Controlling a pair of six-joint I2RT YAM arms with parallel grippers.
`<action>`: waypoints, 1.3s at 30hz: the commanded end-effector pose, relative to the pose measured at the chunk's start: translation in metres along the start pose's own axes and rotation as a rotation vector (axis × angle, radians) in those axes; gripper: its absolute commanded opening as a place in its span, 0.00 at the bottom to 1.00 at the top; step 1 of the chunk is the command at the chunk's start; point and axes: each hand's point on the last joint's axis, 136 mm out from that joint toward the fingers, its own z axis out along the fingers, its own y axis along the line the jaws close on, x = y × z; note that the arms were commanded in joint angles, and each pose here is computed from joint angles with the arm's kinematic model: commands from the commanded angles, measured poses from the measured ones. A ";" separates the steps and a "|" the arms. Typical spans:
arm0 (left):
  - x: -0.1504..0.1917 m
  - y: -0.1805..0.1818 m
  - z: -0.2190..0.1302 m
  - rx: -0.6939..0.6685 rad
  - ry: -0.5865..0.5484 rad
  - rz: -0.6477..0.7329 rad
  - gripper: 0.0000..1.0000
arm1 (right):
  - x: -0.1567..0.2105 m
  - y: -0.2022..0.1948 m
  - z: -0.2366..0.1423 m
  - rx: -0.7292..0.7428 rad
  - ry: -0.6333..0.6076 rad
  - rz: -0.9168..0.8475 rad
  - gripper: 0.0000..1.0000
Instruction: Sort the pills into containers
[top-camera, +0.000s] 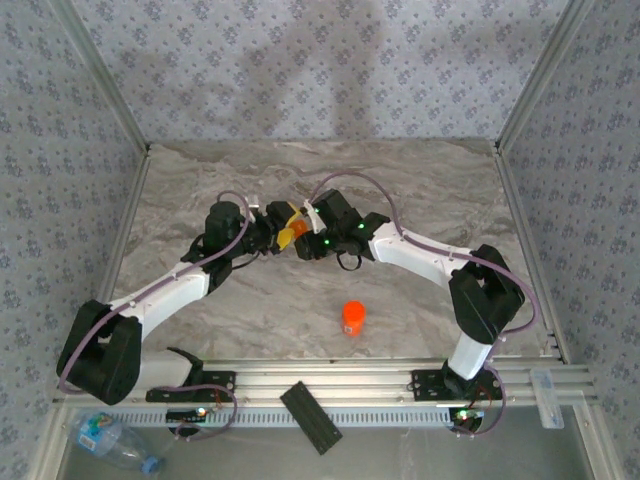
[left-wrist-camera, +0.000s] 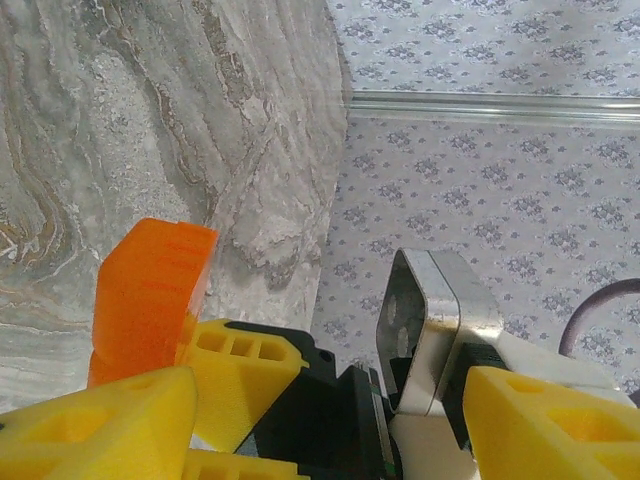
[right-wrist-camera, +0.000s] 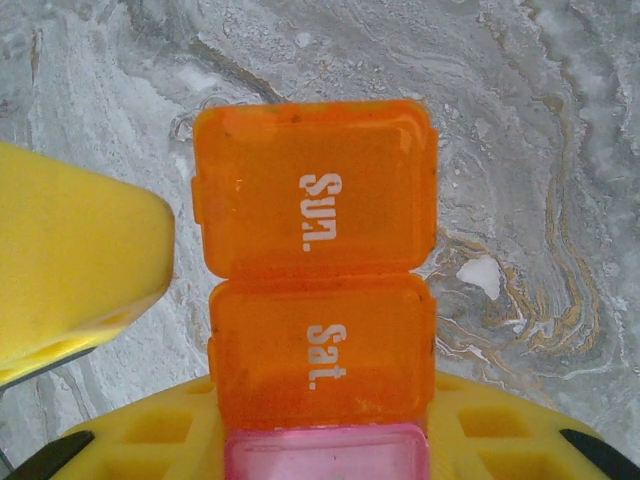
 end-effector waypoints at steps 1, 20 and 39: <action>-0.002 -0.032 0.002 0.072 -0.004 0.031 0.71 | 0.004 0.004 0.003 -0.018 0.008 0.014 0.40; -0.007 -0.011 -0.004 -0.006 -0.053 0.036 0.71 | 0.005 -0.001 -0.001 -0.011 0.000 0.023 0.40; -0.010 0.005 0.002 -0.042 -0.061 0.022 0.72 | -0.001 0.008 -0.007 -0.032 -0.018 0.016 0.40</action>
